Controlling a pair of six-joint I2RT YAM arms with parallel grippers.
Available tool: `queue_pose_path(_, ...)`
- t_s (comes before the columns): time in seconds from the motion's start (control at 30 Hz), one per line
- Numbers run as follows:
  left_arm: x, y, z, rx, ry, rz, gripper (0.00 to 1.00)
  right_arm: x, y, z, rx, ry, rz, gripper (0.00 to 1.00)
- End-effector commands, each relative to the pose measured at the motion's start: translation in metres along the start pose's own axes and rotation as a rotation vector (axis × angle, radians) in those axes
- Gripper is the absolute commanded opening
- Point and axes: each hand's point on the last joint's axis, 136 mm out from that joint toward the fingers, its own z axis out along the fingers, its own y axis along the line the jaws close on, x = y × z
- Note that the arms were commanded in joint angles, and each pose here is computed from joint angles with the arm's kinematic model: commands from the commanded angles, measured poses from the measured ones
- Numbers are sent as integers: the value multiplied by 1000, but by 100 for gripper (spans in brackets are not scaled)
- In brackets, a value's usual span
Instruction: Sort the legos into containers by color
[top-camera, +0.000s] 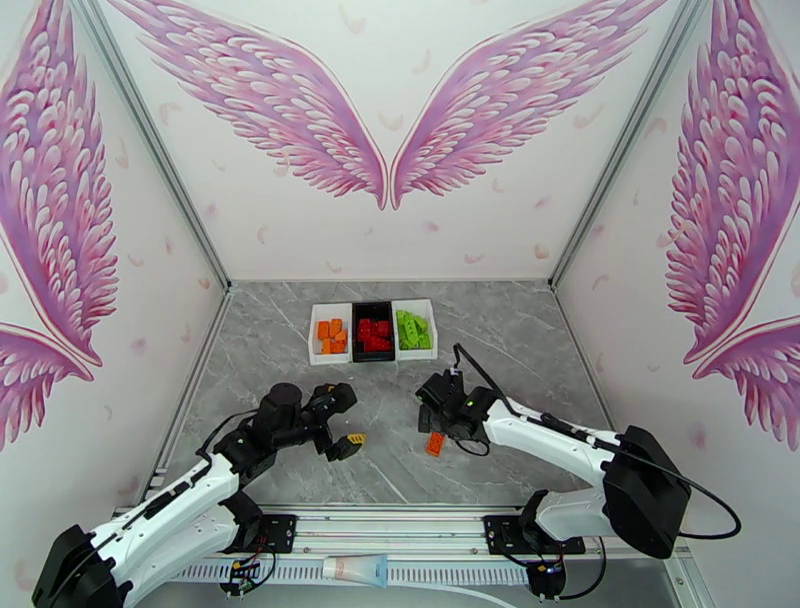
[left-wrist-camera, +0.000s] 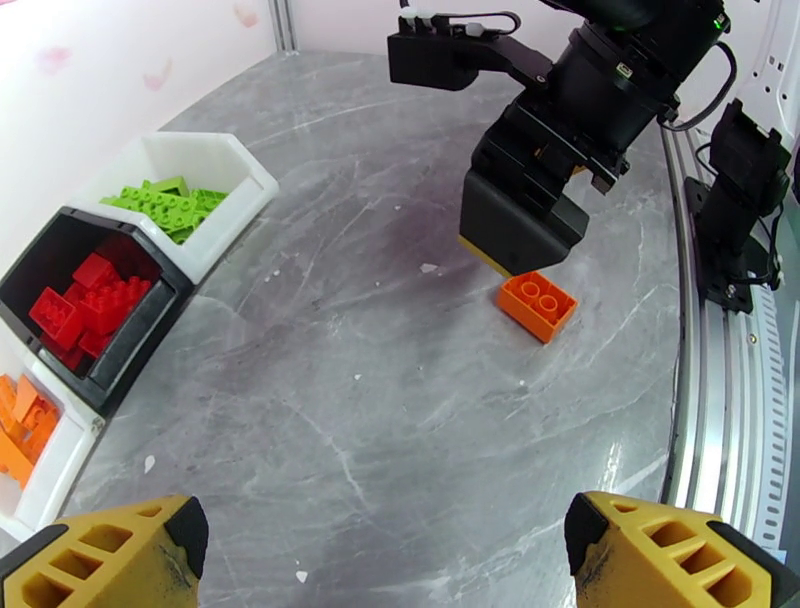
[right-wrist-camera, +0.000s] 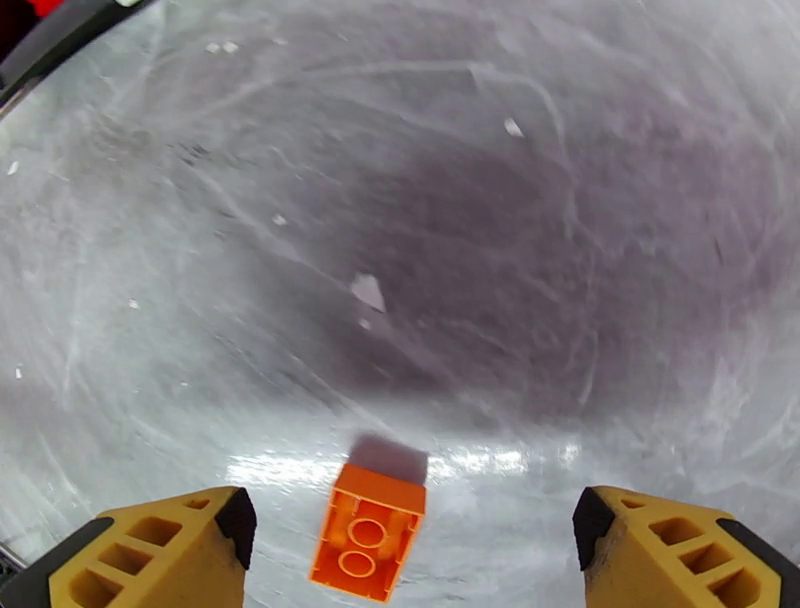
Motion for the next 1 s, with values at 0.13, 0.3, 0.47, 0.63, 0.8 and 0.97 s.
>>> queue_pose_path(0.13,-18,-3,7,44,-19,34,99,17,11,16,-7,96,60,79)
queue_pose_path(0.3,-18,-3,10,45,-17,32,99,28,12,24,5,144,56,72)
queue_pose_path(0.47,-17,-2,11,33,-12,26,99,32,9,27,15,158,58,56)
queue_pose_path(0.63,-14,-2,10,28,0,23,99,35,8,29,21,164,54,43)
queue_pose_path(0.8,-14,0,7,3,-9,19,99,33,7,31,36,160,46,41)
queue_pose_path(0.97,-14,1,4,-9,-12,18,99,35,8,34,37,170,40,45)
